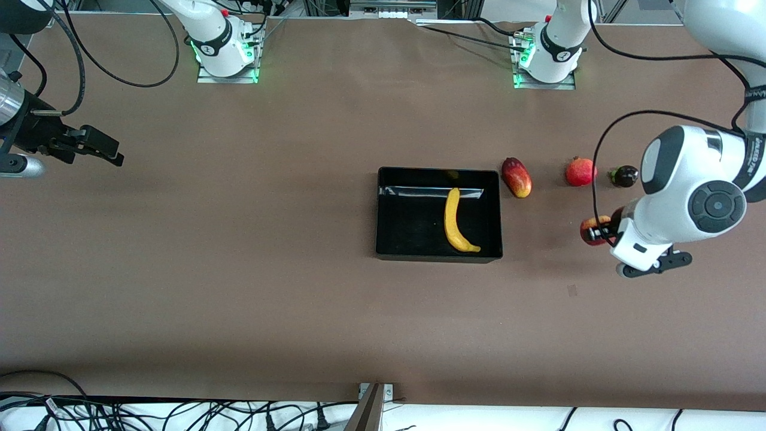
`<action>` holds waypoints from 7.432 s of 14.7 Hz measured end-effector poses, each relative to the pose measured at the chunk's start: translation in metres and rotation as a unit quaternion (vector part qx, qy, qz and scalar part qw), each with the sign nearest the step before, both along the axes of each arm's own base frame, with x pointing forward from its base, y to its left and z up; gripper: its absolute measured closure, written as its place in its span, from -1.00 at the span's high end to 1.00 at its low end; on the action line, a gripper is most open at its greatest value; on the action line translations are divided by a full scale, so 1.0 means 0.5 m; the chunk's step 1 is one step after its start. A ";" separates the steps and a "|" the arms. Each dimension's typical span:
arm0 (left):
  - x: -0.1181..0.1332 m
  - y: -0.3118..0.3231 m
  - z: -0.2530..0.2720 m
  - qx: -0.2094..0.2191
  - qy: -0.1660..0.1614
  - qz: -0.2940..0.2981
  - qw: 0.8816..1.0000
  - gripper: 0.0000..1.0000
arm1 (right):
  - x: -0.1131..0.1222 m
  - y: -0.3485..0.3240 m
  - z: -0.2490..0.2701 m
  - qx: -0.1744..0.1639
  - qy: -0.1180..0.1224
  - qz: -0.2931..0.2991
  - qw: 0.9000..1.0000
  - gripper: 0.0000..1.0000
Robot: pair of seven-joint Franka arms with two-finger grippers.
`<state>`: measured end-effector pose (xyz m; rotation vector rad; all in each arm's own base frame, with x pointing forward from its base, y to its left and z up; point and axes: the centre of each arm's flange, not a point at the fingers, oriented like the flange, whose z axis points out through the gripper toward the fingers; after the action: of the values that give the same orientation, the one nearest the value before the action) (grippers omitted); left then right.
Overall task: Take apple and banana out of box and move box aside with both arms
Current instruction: 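Lift the apple out and carry it beside the pomegranate, then lower the apple onto the table and open the left gripper, then move the left gripper back into the box and grasp the banana, then carry the banana out with the left gripper while the right gripper reaches the box, then set the banana down by the apple while the right gripper grips the box rim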
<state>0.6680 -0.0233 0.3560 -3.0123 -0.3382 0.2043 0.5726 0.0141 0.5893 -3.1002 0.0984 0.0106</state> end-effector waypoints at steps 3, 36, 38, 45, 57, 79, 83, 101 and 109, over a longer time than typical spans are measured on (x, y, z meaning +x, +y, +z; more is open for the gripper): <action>0.034 0.041 -0.107 -0.009 -0.025 -0.025 0.999 0.30 | 0.000 0.000 0.000 0.000 0.000 0.000 1.000 1.00; -0.096 -0.559 -0.161 -0.043 -0.013 0.176 0.983 1.00 | 0.000 -0.003 0.001 0.000 -0.001 -0.001 1.000 1.00; -0.113 -0.579 -0.194 -0.041 -0.010 0.173 0.984 1.00 | 0.000 -0.003 0.001 0.000 -0.001 -0.001 1.000 1.00; -0.192 -0.616 -0.334 -0.020 -0.035 0.168 0.985 1.00 | 0.000 -0.003 0.001 0.000 -0.001 -0.001 1.000 1.00; -0.196 -0.630 -0.363 -0.023 -0.057 0.172 0.983 0.11 | 0.000 -0.003 0.001 0.000 -0.001 -0.001 1.000 1.00; 0.016 0.122 0.040 -0.060 0.047 -0.150 0.986 -0.30 | 0.042 0.105 -0.130 0.006 0.055 0.042 0.998 1.00; 0.048 0.281 -0.059 -0.035 0.005 -0.199 0.979 -0.30 | 0.037 0.270 -0.182 0.053 0.073 0.082 0.993 1.00; 0.084 0.372 -0.372 -0.007 -0.090 -0.232 0.968 -0.08 | -0.073 0.939 -0.653 0.023 -0.030 0.093 0.995 1.00; 0.074 0.376 -0.137 -0.001 -0.038 -0.221 0.975 1.00 | -0.094 0.981 -0.702 0.017 -0.040 0.093 0.995 0.32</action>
<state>0.7051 0.1645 0.2874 -3.0038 0.3292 0.0498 0.5255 0.5045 0.2381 -3.0586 -0.1911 -0.1055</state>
